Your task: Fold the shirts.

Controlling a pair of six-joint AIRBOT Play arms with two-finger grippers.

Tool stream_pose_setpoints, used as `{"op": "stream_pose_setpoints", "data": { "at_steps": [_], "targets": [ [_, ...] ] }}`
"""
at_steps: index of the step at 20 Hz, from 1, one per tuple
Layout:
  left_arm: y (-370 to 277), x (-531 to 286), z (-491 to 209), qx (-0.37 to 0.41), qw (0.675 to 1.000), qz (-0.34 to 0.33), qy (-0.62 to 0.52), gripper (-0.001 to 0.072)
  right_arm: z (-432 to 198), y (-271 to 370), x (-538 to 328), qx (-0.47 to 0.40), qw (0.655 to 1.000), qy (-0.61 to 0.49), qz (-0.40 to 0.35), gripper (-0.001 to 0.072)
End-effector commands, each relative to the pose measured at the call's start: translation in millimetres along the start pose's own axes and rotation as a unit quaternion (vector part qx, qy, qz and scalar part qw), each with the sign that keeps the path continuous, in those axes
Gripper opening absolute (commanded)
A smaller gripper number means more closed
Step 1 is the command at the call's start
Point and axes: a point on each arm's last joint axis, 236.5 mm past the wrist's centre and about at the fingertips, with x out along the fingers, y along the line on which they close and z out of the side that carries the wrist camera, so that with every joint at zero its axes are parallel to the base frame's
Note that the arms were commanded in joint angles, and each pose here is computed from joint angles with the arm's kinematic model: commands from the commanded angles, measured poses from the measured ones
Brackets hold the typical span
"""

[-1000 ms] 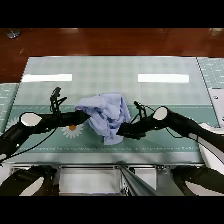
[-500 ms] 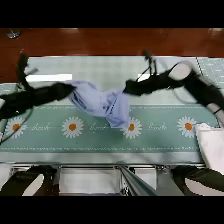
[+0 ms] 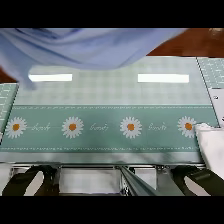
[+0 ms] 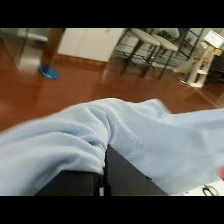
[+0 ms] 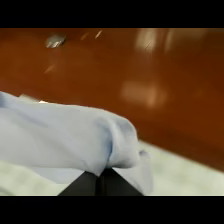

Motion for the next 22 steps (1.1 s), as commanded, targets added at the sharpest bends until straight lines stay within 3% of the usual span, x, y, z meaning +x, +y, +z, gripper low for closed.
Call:
{"op": "stream_pose_setpoints", "data": {
  "at_steps": [1,6,10,14,16,22],
  "targets": [
    [-24,-46,19,0.054,0.997,0.048,-0.006,0.0022,13,-1,-104,-0.046,0.995,-0.053,-0.069,0.0018],
    [-69,-89,-44,0.076,0.993,0.029,0.08,0.0022,-13,3,-150,-0.039,0.994,-0.035,-0.091,0.0017],
    [-42,-94,-135,-0.013,0.982,0.039,0.185,0.0022,-61,-12,-127,-0.012,0.993,0.061,-0.103,0.0018],
    [10,-80,-236,-0.13,0.952,0.049,0.272,0.0022,-128,-36,-58,0.038,0.98,0.165,-0.109,0.0017],
    [35,-59,-267,-0.177,0.947,0.037,0.264,0.0022,-175,-58,-11,0.049,0.966,0.221,-0.123,0.0017],
    [144,1,-334,-0.237,0.933,0.129,0.239,0.0022,-249,-141,137,0.093,0.936,0.29,-0.176,0.0018]
  ]
}}
